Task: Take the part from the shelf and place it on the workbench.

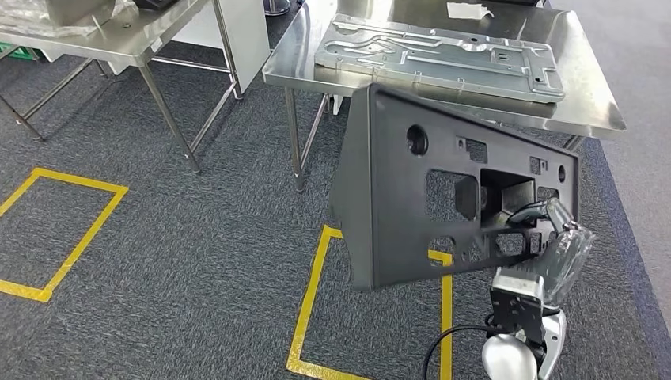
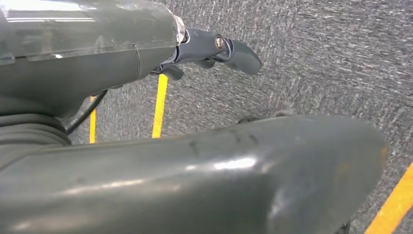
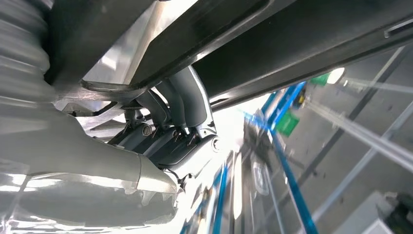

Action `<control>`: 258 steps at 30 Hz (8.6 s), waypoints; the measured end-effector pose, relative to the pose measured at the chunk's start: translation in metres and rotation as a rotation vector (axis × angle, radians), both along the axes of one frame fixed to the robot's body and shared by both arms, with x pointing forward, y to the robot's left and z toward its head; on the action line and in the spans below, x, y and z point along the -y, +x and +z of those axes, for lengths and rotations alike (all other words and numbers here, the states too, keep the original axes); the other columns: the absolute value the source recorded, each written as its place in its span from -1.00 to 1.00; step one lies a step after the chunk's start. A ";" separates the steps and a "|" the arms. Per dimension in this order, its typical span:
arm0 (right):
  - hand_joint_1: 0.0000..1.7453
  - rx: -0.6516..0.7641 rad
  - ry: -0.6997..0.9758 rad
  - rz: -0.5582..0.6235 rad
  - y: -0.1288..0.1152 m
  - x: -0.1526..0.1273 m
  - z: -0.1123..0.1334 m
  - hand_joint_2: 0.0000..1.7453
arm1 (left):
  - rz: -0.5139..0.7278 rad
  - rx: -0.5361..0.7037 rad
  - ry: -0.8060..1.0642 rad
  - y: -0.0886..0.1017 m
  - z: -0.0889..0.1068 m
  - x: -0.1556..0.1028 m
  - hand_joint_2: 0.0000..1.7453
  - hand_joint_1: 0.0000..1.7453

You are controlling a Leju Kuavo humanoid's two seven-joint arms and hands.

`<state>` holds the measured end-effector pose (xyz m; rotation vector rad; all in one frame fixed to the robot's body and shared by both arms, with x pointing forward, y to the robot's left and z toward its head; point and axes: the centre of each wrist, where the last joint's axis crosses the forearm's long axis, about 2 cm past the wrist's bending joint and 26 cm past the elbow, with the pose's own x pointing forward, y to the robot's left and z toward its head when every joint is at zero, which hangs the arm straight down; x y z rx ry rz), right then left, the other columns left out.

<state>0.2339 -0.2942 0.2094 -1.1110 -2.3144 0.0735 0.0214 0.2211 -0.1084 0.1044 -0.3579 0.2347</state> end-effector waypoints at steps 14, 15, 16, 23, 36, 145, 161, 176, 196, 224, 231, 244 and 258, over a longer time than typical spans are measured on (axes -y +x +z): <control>1.00 0.004 -0.037 -0.183 0.070 0.066 0.034 1.00 | -0.005 0.022 0.006 0.007 0.000 0.000 -1.00 -1.00; 1.00 -0.002 -0.025 -0.187 0.072 0.070 0.033 1.00 | -0.002 0.018 0.008 0.004 0.000 0.000 -1.00 -1.00; 1.00 -0.007 -0.015 -0.188 0.073 0.073 0.033 1.00 | 0.002 0.013 0.010 0.002 0.000 0.000 -1.00 -1.00; 1.00 -0.027 0.003 -0.201 0.079 0.084 0.024 1.00 | 0.014 0.006 0.017 -0.005 0.000 0.000 -1.00 -1.00; 1.00 -0.068 -0.035 -0.239 0.081 0.095 0.013 1.00 | 0.017 0.016 0.010 -0.003 0.000 0.002 -1.00 -1.00; -1.00 -0.924 -0.584 -0.177 0.197 0.007 -0.051 1.00 | 0.022 0.007 -0.047 0.011 -0.003 -0.034 -1.00 -1.00; -1.00 -0.633 -0.023 0.370 0.186 -0.029 -0.004 -1.00 | 0.046 0.003 -0.032 0.009 -0.003 -0.032 -1.00 -1.00; -1.00 0.218 0.202 0.716 0.098 -0.019 0.129 -1.00 | 0.103 0.013 -0.014 0.002 -0.002 -0.014 -1.00 -1.00; -1.00 0.586 0.149 0.416 -0.034 -0.043 0.078 0.00 | 0.151 0.034 -0.019 0.000 -0.001 -0.009 -1.00 -1.00; -1.00 -0.176 0.263 0.505 -0.038 -0.067 -0.068 -1.00 | 0.250 0.033 -0.026 0.003 0.001 0.008 -1.00 -1.00; -1.00 -0.211 0.242 0.479 -0.041 -0.068 -0.077 -1.00 | 0.252 0.025 -0.008 0.002 0.001 0.008 -1.00 -1.00; -1.00 -0.265 0.214 0.421 -0.048 -0.068 -0.089 -1.00 | 0.249 0.022 -0.009 0.001 0.002 0.014 -1.00 -1.00; -1.00 -0.312 0.207 0.395 -0.057 -0.068 -0.092 -1.00 | 0.234 0.027 -0.023 -0.001 0.003 0.018 -1.00 -1.00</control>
